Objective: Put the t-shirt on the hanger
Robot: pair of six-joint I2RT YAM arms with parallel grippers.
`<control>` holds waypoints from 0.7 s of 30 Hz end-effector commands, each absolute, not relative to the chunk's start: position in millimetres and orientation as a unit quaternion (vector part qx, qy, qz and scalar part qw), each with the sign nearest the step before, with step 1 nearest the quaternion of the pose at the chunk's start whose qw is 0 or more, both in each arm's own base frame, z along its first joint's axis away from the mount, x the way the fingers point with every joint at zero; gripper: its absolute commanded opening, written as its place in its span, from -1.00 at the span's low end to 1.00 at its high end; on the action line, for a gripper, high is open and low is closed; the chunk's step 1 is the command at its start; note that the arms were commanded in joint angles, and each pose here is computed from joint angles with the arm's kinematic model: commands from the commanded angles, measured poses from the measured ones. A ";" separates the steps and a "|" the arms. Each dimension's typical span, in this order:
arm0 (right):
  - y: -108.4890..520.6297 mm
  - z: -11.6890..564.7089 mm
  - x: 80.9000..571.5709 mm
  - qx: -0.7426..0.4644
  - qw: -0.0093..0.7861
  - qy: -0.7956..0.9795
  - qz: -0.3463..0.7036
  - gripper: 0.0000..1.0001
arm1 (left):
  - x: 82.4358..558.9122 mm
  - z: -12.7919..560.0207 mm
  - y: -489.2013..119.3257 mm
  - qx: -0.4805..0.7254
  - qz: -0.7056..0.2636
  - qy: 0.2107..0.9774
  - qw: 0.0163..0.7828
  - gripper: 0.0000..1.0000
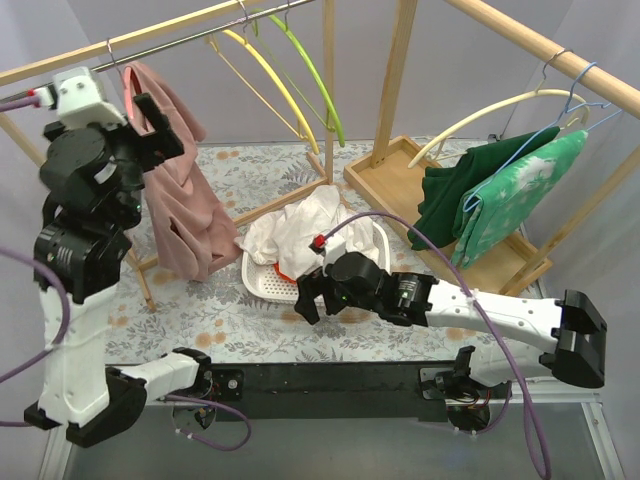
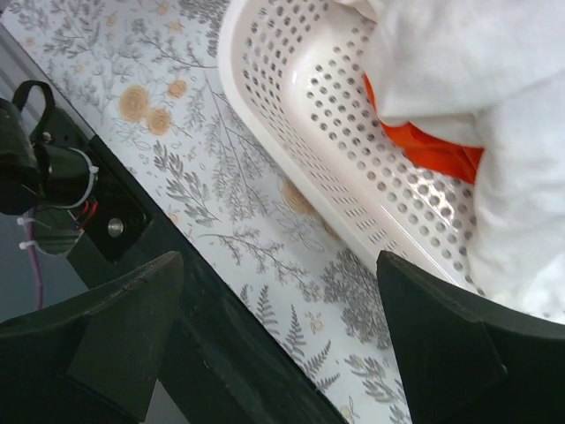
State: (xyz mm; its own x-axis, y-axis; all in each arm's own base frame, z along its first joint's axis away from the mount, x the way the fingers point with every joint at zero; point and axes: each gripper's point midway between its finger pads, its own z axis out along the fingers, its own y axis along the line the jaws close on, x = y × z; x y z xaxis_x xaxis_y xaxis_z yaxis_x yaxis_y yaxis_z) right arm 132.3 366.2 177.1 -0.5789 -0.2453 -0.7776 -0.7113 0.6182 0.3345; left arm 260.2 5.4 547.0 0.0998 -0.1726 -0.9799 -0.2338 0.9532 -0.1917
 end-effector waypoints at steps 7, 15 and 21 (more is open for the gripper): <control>285.7 178.4 140.6 -0.206 0.399 0.855 0.261 0.96 | 297.7 492.6 -87.5 -0.035 -0.092 0.747 0.658 0.96; 257.7 187.9 161.1 -0.181 0.452 0.844 0.223 0.96 | 282.2 424.0 -141.3 0.002 -0.121 0.784 0.609 0.96; 258.1 183.5 158.5 -0.200 0.448 0.842 0.222 0.96 | 265.7 447.5 -138.3 0.008 -0.140 0.775 0.616 0.96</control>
